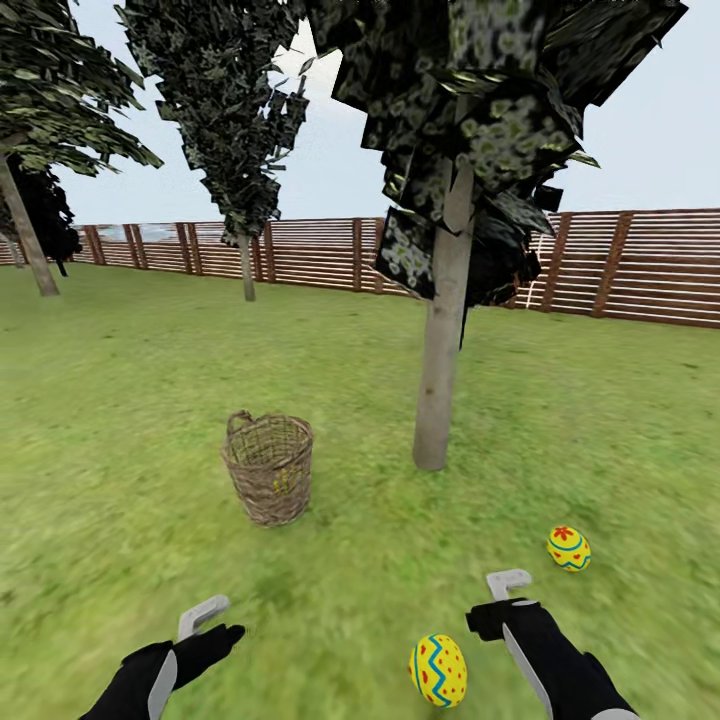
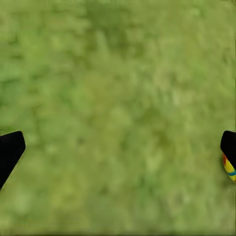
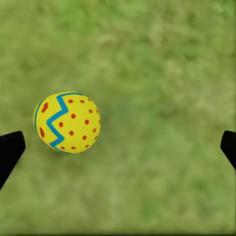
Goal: Take the three Easter eggs out of the wicker basket on the lawn in the garden, then place them on the lawn next to a single tree (choose any tree) so that all three eggs are next to the same tree and none are left in the basket.
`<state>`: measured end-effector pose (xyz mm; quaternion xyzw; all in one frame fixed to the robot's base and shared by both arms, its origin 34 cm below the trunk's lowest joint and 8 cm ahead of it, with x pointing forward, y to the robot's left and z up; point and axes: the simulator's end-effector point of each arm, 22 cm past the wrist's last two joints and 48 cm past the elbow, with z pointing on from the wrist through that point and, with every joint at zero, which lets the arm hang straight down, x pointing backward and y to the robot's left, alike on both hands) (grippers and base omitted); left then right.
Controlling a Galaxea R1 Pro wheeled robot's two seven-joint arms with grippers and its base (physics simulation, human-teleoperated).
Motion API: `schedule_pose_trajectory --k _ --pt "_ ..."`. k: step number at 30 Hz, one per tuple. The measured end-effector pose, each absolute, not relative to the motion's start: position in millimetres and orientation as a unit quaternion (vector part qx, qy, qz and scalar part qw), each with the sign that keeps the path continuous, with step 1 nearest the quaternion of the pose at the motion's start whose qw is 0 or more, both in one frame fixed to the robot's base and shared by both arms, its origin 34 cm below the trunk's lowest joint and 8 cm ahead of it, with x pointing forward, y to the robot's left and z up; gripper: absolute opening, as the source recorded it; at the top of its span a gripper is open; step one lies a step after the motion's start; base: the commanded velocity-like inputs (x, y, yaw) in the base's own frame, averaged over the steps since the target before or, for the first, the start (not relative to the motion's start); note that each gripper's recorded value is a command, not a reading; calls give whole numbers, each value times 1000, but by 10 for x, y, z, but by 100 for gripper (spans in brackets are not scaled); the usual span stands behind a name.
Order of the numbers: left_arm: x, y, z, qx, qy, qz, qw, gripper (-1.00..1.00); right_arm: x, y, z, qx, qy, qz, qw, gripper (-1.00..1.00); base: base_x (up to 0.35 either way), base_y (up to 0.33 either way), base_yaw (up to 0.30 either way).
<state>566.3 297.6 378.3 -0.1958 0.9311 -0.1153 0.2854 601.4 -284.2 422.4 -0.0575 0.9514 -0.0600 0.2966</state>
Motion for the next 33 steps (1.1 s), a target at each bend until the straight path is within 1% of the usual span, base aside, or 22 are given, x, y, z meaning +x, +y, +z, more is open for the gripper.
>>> schedule_pose_trajectory --k 33 --pt "5807 3045 4494 -199 931 -111 286 100 6156 -2837 4925 -57 952 -60 296 100 -76 295 0"
